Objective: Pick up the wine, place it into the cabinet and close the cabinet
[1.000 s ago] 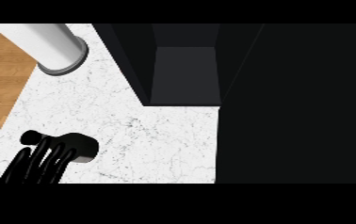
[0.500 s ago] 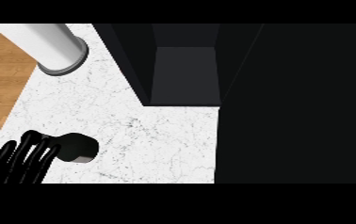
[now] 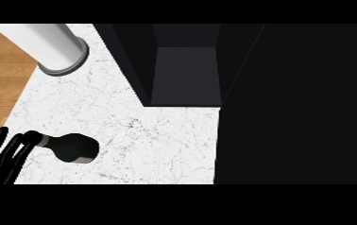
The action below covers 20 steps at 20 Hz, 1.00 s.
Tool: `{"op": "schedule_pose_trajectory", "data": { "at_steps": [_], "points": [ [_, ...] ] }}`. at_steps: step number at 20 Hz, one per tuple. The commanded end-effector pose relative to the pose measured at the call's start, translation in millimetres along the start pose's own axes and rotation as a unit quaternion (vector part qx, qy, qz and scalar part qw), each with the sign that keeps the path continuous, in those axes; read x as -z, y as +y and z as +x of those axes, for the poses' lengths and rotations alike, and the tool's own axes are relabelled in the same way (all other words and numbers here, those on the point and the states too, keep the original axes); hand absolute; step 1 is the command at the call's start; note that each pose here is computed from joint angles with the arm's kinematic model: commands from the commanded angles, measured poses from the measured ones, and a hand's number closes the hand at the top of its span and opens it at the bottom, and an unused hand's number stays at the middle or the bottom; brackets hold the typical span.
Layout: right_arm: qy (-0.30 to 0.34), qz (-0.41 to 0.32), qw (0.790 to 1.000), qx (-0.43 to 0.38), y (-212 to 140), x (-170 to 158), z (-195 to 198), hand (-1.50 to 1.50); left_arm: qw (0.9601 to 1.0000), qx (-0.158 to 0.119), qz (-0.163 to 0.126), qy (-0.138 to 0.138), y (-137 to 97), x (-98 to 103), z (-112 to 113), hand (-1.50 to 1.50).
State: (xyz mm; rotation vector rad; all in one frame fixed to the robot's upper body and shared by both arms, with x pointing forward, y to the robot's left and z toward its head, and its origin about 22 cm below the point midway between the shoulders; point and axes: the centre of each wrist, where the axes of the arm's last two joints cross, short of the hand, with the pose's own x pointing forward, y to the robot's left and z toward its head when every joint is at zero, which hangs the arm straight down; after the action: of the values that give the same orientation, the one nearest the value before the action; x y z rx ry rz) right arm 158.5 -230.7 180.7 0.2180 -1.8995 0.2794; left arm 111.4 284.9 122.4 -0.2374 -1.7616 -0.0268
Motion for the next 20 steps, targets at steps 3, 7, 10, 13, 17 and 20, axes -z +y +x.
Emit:
{"op": "schedule_pose_trajectory", "data": {
  "at_steps": [3, 7, 10, 13, 17, 20],
  "points": [
    [-0.02, -0.003, 1.0, 0.002, 10, -12, 21, -1.5, 0.9978, -0.032, -0.02, -0.055, 3, -12, 35, -1.5],
    [-0.027, -0.002, 1.0, 0.008, 10, -23, 24, -1.5, 0.9981, -0.026, 0.011, -0.055, 21, -9, 27, -1.5],
    [-0.022, -0.003, 1.0, 0.009, 9, -21, 36, -1.5, 0.9986, -0.029, 0.02, -0.039, 38, -8, 32, -1.5],
    [-0.016, 0.001, 1.0, 0.011, 6, -7, 29, -1.5, 0.9986, -0.038, 0.022, -0.032, 60, 5, 23, -1.5],
    [-0.032, -0.002, 0.999, 0.018, 7, -21, 37, -1.5, 0.9984, -0.048, 0.029, -0.012, 80, 4, 5, -1.5],
    [-0.027, 0.007, 1.0, 0.014, 4, -15, 34, -1.5, 0.9984, -0.052, 0.016, 0.016, 81, 7, -9, -1.5]
  ]
}}
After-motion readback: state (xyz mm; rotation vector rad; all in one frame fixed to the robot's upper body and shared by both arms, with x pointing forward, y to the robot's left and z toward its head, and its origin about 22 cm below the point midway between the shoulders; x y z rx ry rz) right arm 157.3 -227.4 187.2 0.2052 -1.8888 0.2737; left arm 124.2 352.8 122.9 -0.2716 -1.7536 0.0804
